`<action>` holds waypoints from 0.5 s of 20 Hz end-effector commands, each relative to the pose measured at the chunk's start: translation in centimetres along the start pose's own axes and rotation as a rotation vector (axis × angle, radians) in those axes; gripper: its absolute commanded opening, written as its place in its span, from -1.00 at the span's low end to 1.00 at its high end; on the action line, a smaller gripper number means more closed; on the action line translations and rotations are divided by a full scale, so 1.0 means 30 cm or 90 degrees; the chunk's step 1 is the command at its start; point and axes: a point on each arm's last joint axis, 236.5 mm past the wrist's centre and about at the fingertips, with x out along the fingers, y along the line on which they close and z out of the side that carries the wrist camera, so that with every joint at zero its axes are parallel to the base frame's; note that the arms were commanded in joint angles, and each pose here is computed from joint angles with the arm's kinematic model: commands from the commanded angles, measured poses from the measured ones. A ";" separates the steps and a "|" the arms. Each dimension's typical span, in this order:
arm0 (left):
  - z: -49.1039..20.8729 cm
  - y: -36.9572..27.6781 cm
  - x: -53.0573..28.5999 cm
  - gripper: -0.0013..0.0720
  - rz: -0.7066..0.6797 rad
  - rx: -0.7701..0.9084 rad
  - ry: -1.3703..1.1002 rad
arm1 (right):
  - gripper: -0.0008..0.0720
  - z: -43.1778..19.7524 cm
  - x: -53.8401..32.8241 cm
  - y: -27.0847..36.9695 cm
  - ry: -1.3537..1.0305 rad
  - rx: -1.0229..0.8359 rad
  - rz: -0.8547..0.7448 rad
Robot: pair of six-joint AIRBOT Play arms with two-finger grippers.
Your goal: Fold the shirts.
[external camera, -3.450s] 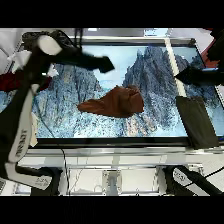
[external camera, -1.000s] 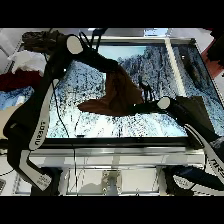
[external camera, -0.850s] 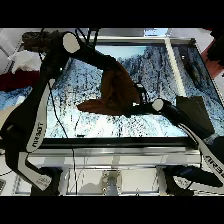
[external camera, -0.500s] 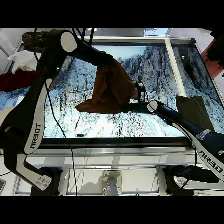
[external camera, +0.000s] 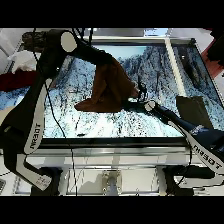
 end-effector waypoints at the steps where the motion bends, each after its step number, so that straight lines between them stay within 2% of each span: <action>1: 0.061 0.036 -0.044 -0.93 0.032 0.014 -0.046 | -0.90 0.048 -0.023 0.008 -0.003 -0.017 0.006; 5: 0.196 0.017 -0.301 -0.93 0.065 0.045 -0.158 | -0.90 0.282 -0.263 0.052 -0.081 -0.093 0.016; 10: 0.297 -0.148 -0.763 -0.93 0.011 0.057 -0.317 | -0.91 0.618 -0.916 0.275 -0.345 -0.265 0.005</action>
